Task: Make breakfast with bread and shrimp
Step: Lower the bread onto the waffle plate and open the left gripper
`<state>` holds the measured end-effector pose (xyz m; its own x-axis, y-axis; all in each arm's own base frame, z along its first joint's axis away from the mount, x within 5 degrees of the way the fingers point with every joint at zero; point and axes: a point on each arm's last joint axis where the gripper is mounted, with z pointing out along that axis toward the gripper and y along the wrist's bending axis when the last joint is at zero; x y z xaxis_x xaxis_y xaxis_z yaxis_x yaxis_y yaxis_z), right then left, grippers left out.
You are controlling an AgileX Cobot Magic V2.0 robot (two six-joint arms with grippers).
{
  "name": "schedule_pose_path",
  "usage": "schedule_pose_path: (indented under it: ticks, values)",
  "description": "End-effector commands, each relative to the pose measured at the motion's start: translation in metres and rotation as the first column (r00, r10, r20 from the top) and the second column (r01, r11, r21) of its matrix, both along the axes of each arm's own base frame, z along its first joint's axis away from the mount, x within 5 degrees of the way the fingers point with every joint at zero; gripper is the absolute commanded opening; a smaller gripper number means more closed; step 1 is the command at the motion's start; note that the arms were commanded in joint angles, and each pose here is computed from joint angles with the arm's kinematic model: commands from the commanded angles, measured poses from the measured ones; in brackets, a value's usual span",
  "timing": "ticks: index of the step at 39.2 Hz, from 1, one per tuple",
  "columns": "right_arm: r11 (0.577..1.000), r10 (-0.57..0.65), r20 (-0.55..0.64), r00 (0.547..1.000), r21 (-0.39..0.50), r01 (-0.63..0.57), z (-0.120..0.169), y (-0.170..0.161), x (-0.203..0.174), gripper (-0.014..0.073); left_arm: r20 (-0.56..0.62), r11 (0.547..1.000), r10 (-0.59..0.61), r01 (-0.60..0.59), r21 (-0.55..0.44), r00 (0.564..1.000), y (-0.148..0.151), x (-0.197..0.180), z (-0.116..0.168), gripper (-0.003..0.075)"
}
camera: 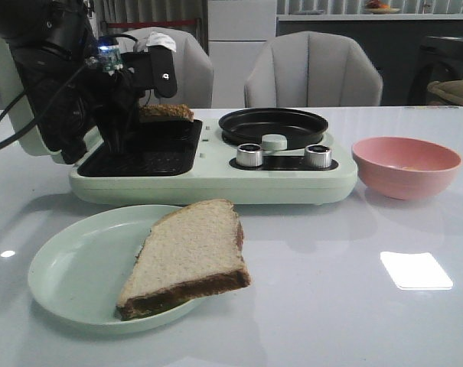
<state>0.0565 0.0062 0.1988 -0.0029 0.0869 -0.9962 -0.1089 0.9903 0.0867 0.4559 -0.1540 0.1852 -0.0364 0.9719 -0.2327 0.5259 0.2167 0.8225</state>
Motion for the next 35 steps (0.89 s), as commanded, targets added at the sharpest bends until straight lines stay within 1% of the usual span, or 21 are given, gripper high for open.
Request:
schedule_pose_path:
  ticks: [1,4,6,7,9,12,18,20,22,26,35]
  values:
    - [1.0,-0.005,0.114,0.993,0.002,0.005,0.014,-0.001,-0.003,0.0164,0.047,0.999,0.021,-0.019,-0.038,0.999,0.005,-0.005,0.027,0.0126]
    - [1.0,-0.005,0.114,0.993,0.002,0.005,0.014,-0.001,-0.003,0.0164,0.037,0.999,0.021,-0.02,-0.035,0.999,0.005,-0.006,0.024,0.0127]
    - [1.0,-0.005,0.114,0.993,0.002,0.005,0.014,-0.001,-0.003,0.0164,0.034,0.999,0.021,-0.02,-0.034,0.999,0.005,-0.007,0.023,0.0148]
    - [1.0,-0.005,0.114,0.993,0.002,0.005,0.014,-0.001,-0.003,0.0164,0.034,0.999,0.021,-0.02,-0.034,0.999,0.005,-0.007,0.023,0.017]
    - [1.0,-0.005,0.114,0.993,0.002,0.005,0.014,-0.001,-0.003,0.0164,0.034,0.999,0.021,-0.02,-0.034,0.999,0.005,-0.007,0.023,0.0224]
    - [1.0,-0.005,0.114,0.993,0.002,0.005,0.014,-0.001,-0.003,0.0164,0.034,0.999,0.022,-0.021,-0.036,0.999,0.005,-0.007,0.023,0.0325]
    - [1.0,-0.005,0.114,0.993,0.002,0.005,0.014,-0.001,-0.003,0.0164,0.033,0.999,0.025,-0.024,-0.037,0.999,0.005,-0.007,0.023,0.0568]
    - [1.0,-0.005,0.114,0.993,0.002,0.005,0.014,-0.001,-0.003,0.0164,0.034,0.999,0.033,-0.032,-0.032,0.999,0.006,-0.007,0.023,0.0619]
    - [1.0,-0.005,0.114,0.993,0.002,0.005,0.014,-0.001,-0.003,0.0164,0.039,0.998,0.051,-0.05,-0.023,0.998,0.008,-0.007,0.024,0.0643]
    - [1.0,-0.005,0.114,0.993,0.002,0.005,0.014,-0.001,-0.003,0.0164,0.05,0.997,0.076,-0.076,-0.015,0.996,0.011,-0.008,0.029,0.0639]
    - [1.0,-0.005,0.114,0.993,0.002,0.005,0.014,-0.001,-0.003,0.0164,0.05,0.999,0.034,-0.032,-0.044,0.998,0.005,-0.025,0.042,0.0639]
